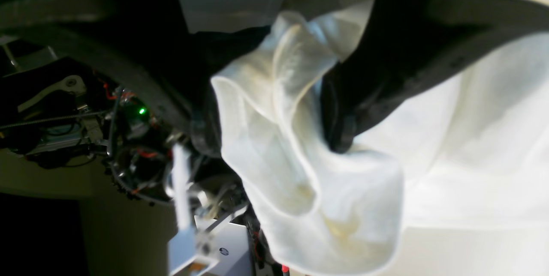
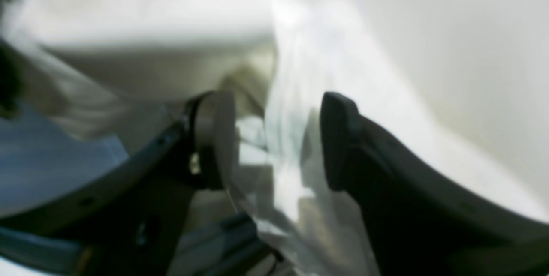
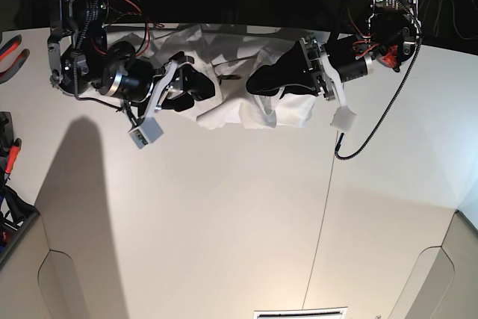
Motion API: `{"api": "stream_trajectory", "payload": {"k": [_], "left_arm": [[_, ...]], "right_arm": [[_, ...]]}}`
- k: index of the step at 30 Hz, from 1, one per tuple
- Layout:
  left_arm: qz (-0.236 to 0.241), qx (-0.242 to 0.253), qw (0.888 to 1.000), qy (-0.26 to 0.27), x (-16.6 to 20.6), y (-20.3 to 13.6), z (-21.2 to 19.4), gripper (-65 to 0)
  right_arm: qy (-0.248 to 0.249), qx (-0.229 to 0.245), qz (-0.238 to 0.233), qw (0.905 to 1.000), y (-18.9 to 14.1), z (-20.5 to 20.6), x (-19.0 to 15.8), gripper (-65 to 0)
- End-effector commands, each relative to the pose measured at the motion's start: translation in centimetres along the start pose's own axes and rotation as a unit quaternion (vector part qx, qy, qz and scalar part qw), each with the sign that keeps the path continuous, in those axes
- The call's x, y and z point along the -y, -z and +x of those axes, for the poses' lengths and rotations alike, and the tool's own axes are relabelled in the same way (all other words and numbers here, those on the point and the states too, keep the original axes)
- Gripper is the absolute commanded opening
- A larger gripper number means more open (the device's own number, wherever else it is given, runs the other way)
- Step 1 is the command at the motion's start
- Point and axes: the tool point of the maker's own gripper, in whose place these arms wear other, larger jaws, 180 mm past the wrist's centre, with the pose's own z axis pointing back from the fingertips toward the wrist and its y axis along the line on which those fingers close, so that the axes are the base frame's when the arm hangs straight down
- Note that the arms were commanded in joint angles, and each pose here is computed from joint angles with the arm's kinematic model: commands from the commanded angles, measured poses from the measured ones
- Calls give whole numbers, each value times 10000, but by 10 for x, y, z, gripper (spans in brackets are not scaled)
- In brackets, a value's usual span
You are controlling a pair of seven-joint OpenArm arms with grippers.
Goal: Layout the t-shirt on the table in an organized manner, then fold the t-shirt properly
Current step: 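Grasp the shirt middle with the left gripper and fold toward the right gripper, then regrasp the shirt end with the right gripper and fold it inward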
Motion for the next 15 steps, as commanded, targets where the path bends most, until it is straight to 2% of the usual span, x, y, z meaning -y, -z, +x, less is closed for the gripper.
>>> {"api": "stream_trajectory", "payload": {"k": [1,9,15], "left_arm": [[-165,178,9996,122,9,1,11,-294],[-178,228,9995,130,10,4,13,-293],[510,-125,9968,600,-11,23,-1,-293]], "right_arm": [[-87,373,74,9992,-8,22,-4,-334],[-167,968,-270,9948,-40,53,10,-334],[-131,1046,-361,9938,-46,55,16,-334]]}}
